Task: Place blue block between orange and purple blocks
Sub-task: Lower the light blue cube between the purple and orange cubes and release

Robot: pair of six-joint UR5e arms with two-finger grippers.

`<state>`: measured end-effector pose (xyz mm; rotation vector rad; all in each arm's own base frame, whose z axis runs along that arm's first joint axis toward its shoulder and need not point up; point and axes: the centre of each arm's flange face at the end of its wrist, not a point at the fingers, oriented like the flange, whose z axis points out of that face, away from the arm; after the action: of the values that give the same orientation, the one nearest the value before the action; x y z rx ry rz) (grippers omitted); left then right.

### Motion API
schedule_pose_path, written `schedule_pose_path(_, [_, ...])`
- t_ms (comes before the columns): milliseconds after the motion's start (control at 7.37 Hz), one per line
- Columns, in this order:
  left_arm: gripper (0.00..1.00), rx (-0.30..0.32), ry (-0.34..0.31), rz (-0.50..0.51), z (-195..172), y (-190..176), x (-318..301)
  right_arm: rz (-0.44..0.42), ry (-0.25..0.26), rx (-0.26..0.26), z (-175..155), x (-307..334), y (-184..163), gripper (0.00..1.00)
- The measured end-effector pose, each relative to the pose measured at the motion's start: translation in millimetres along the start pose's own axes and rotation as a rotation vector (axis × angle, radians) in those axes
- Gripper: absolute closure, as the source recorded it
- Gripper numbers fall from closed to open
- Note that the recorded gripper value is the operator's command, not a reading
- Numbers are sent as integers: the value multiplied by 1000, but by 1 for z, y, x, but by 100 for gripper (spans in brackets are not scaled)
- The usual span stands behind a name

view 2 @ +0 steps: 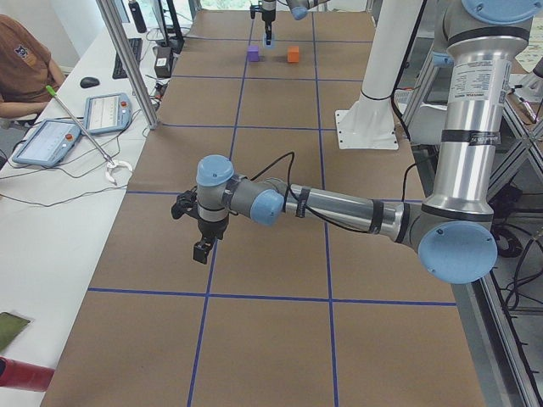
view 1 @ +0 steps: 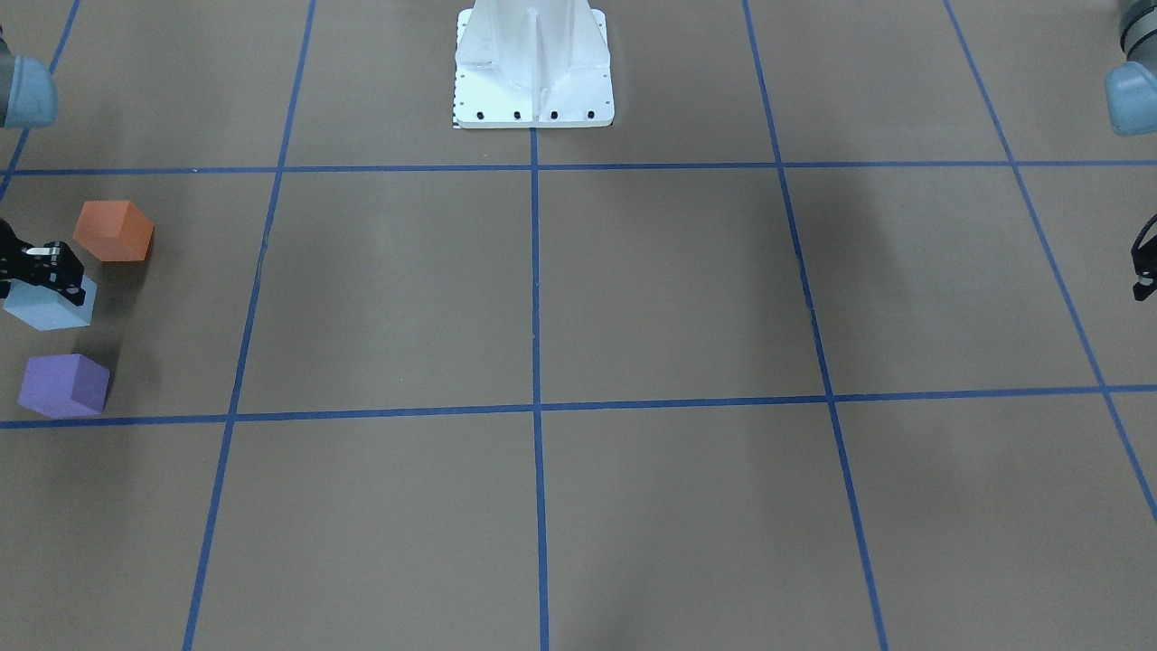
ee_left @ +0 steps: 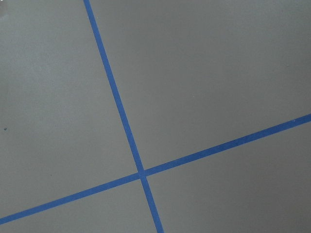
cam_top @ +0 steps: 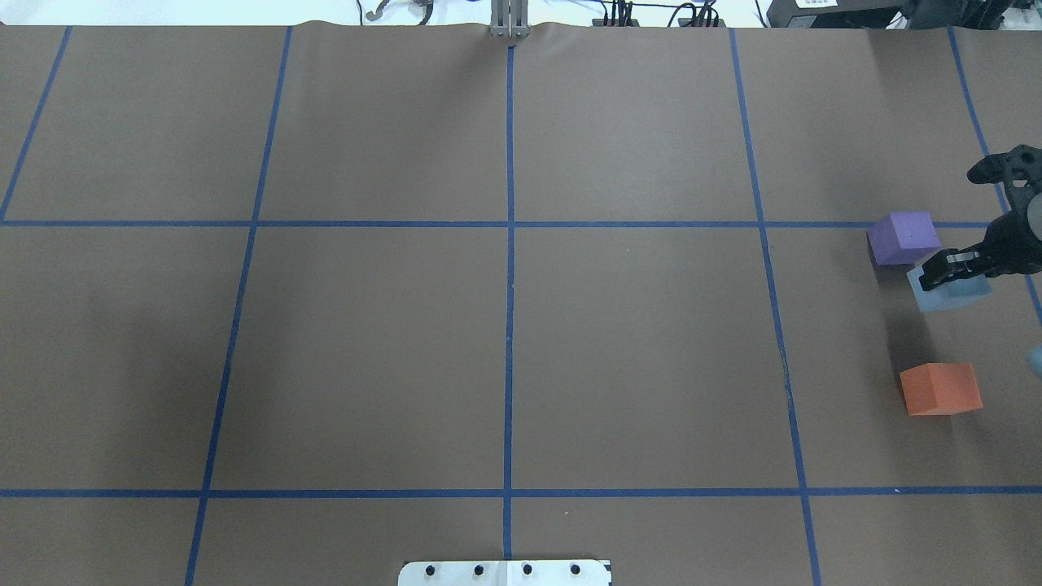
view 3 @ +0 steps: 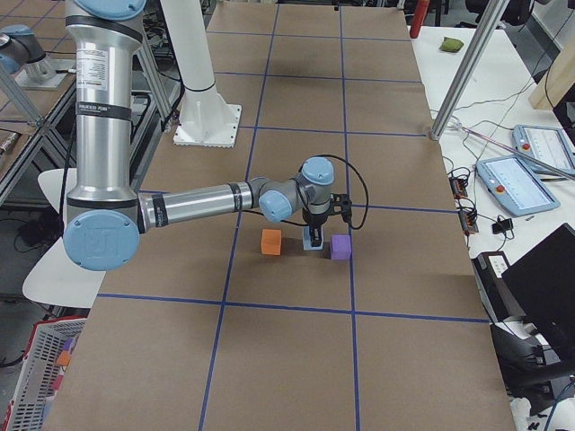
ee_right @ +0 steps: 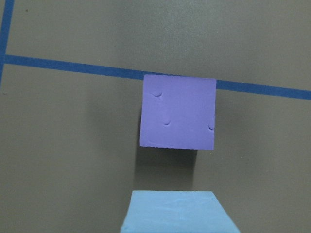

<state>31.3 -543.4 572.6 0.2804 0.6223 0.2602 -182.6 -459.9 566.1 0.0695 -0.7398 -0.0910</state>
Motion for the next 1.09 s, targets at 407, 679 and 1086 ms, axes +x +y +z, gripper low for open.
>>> schedule_pose_path(407, [0,-11,0,-7,7,-2,-4,3,21,-41,29,-20,6,100])
schedule_pose_path(679, [0,-16,-1,-10,10,-2,-6,3,24,-47,39,-26,-6,100])
schedule_pose_path(1086, [0,-17,0,-10,10,-3,-6,11,28,-50,42,-21,-8,6])
